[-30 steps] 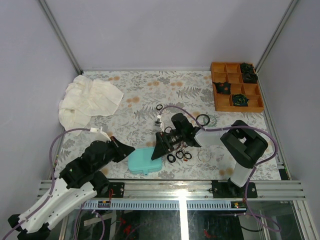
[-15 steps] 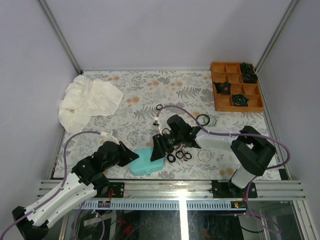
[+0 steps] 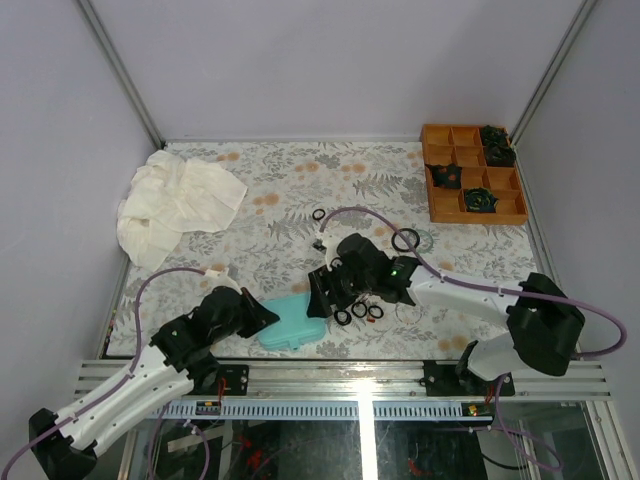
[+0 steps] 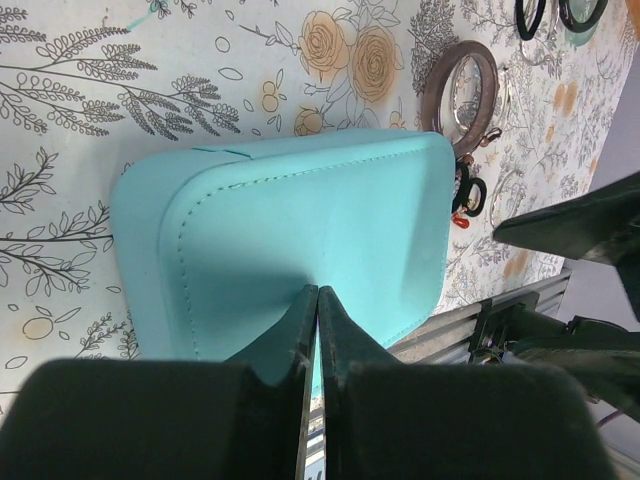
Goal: Organize the mixed jewelry
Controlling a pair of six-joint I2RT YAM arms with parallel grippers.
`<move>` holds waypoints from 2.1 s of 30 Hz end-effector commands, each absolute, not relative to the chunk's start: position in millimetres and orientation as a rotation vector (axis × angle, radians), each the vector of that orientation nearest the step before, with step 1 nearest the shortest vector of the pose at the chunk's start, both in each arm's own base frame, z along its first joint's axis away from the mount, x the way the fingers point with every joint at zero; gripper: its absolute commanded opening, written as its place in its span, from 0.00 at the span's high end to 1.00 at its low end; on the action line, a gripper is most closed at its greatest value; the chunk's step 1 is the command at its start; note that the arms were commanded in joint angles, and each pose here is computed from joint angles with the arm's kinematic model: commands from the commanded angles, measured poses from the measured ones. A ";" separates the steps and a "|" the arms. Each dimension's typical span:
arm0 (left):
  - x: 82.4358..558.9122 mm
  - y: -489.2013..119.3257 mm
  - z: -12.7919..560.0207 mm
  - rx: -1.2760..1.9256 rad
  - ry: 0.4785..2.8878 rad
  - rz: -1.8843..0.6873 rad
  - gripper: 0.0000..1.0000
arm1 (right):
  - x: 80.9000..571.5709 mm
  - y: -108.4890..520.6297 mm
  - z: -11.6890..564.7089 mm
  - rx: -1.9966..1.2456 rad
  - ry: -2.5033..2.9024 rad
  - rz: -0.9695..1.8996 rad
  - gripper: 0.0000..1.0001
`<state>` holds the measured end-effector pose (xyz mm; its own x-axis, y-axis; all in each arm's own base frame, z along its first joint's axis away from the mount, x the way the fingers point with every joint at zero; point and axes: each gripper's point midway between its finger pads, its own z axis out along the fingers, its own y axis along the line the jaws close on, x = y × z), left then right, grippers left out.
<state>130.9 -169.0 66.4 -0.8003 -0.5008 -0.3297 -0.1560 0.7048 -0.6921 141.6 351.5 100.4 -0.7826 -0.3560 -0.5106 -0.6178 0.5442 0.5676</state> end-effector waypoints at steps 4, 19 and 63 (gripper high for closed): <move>136.6 -171.8 72.4 -0.488 2.378 -0.920 1.00 | 155.7 318.0 104.3 -0.705 2.462 0.868 0.27; 140.5 -153.5 105.8 -0.630 2.236 -0.955 0.68 | 153.2 341.8 88.1 -0.698 2.444 1.010 0.15; 149.6 -147.3 71.7 -0.855 2.250 -0.865 0.74 | 132.4 384.8 85.1 -0.727 2.458 1.216 0.48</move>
<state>139.1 -126.6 49.8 -0.6321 -0.7107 -0.3089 -0.4213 0.6497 -0.6328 136.2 351.5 51.8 -0.8635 -0.3002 -0.4052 -0.4996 0.6189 0.6061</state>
